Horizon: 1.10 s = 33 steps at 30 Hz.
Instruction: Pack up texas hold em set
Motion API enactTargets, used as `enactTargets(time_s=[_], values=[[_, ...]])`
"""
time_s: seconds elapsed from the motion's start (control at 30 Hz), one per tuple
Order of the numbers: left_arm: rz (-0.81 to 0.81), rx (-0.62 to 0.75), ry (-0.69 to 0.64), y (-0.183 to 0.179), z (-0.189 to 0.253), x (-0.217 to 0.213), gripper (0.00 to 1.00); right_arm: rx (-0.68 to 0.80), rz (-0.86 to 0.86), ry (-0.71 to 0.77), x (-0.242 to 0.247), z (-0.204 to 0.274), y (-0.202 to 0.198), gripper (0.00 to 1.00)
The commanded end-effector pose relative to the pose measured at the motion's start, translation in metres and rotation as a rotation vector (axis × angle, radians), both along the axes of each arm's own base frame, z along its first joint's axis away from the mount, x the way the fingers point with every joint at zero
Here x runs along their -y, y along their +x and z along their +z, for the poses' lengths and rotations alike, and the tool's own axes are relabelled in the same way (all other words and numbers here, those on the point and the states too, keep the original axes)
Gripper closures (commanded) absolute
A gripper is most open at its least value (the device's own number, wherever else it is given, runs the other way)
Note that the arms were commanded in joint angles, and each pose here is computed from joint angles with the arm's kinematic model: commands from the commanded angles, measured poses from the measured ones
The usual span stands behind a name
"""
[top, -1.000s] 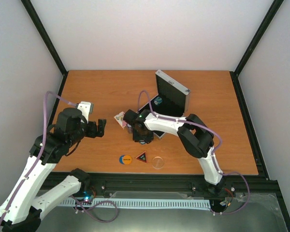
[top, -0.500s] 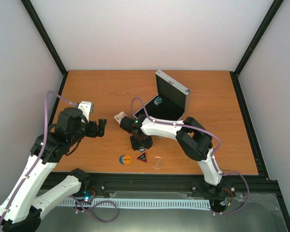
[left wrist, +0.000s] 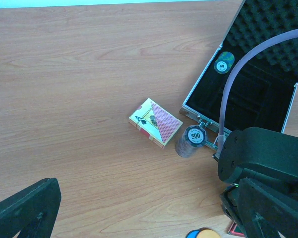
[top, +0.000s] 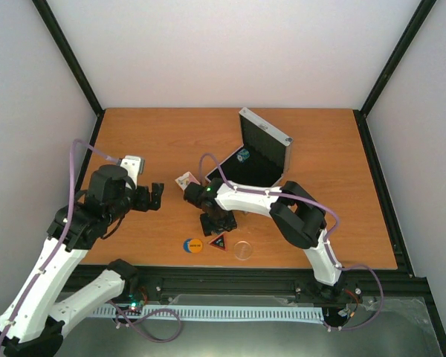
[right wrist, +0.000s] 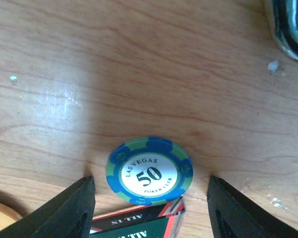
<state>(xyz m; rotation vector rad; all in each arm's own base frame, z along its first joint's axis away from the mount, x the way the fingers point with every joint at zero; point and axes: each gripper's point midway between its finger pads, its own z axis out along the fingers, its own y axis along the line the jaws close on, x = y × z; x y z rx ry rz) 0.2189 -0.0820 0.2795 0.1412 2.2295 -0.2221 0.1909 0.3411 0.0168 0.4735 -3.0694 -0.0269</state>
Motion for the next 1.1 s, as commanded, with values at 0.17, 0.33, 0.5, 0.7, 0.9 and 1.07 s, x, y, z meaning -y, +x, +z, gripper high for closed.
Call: enactTargets(time_s=[0.17,0.33,0.5,0.7,0.9,1.07], values=[[0.007,0.007,0.014,0.008,0.0,0.001,0.0,0.003,0.04,-0.034,0.005,-0.007,0.005,0.39],[0.011,0.009,0.02,0.01,0.001,0.0,0.0,0.011,0.046,-0.03,0.004,-0.008,0.012,0.42],[0.019,0.01,0.017,0.013,0.002,0.001,0.0,0.009,0.054,-0.026,0.003,-0.008,0.015,0.5],[0.028,0.012,0.018,0.016,0.003,0.001,0.0,0.002,0.066,-0.024,0.003,-0.009,0.015,0.66],[0.038,0.01,0.017,0.017,0.001,0.0,0.0,0.03,0.073,-0.027,0.004,0.0,0.019,0.75],[0.046,0.001,0.017,0.015,-0.004,-0.001,0.0,0.059,0.07,-0.02,0.006,0.012,0.024,0.75]])
